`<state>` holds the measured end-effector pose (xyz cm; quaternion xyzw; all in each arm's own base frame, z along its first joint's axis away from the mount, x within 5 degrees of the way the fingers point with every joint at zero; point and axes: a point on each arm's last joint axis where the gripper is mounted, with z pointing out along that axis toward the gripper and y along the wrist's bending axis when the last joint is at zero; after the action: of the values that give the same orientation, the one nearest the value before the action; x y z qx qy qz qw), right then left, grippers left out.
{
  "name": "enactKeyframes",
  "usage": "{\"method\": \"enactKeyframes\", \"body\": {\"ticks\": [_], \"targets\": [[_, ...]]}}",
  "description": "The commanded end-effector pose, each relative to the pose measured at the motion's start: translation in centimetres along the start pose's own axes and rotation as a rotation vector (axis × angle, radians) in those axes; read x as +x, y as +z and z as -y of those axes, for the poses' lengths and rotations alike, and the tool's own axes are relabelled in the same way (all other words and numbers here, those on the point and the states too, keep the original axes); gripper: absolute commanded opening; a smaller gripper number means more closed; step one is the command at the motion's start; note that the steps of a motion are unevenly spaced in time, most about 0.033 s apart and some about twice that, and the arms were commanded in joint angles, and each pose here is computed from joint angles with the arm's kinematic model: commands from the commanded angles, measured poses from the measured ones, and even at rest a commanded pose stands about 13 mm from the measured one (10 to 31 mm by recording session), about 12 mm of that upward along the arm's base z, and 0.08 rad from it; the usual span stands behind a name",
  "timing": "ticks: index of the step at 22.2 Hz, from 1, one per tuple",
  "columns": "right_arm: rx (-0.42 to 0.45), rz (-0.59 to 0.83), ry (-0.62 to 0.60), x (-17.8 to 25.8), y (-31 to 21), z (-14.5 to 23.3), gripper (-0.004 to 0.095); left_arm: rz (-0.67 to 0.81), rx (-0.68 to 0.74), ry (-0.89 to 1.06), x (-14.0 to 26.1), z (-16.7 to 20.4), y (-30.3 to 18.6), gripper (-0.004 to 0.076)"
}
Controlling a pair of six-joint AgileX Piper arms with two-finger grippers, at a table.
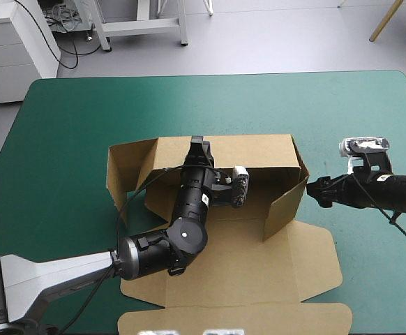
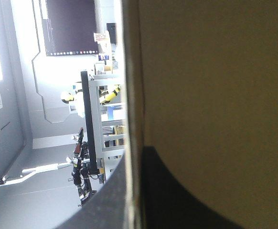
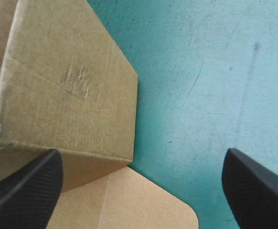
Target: Fold the box
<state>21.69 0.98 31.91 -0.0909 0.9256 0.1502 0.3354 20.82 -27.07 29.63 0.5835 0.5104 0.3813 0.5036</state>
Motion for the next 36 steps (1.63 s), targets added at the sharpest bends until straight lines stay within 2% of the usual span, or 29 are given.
{"method": "enactKeyframes", "body": {"ticks": [1, 6, 13, 15, 17, 23, 28, 30, 31, 32, 34, 36], "targets": [[-0.011, 0.100, -0.038, -1.1, -0.9, -0.6, 0.0824, 0.008, -0.131, -0.019, 0.3, -3.0, -1.1, -0.0010], [-0.056, 0.060, -0.145, -0.7, 0.1, -2.6, 0.0824, 0.009, -0.134, -0.016, 0.3, -3.0, -1.1, -0.0010], [-0.067, 0.058, -0.164, 0.8, 1.9, -3.4, 0.0823, 0.009, -0.134, -0.016, 0.3, -3.0, -1.1, -0.0010], [-0.051, 0.124, -0.212, 1.0, 2.5, -4.3, 0.0824, 0.009, -0.134, -0.016, 0.3, -3.0, -1.1, -0.0010], [-0.038, 0.184, -0.202, 1.1, 3.0, -5.0, 0.0824, 0.009, -0.134, -0.016, 0.3, -3.0, -1.1, -0.0010], [-0.052, 0.272, -0.208, 1.0, 3.5, -7.3, 0.0823, 0.024, -0.123, -0.018, 0.2, -2.9, -1.1, -0.0010], [-0.019, 0.285, -0.211, 0.9, 3.5, -7.4, 0.0798, 0.024, -0.122, -0.017, 0.2, -2.9, -1.1, -0.0010], [-0.014, 0.284, -0.210, 1.0, 3.5, -7.4, 0.0707, 0.025, -0.124, -0.016, 0.2, -2.9, -1.1, -0.0010], [-0.014, 0.285, -0.207, 0.9, 3.5, -7.4, 0.0530, 0.027, -0.123, -0.016, 0.1, -2.9, -1.1, -0.0010], [-0.014, 0.287, -0.210, 0.9, 3.5, -7.4, 0.0441, 0.030, -0.123, -0.015, 0.1, -2.9, -1.1, -0.0010], [-0.012, 0.285, -0.228, 0.9, 3.5, -7.4, 0.0188, 0.042, -0.116, -0.014, 0.0, -2.9, -1.1, -0.0010], [-0.011, 0.285, -0.235, 0.9, 3.5, -7.4, -0.0025, 0.045, -0.115, -0.014, 0.0, -2.8, -1.1, -0.0008]]}}
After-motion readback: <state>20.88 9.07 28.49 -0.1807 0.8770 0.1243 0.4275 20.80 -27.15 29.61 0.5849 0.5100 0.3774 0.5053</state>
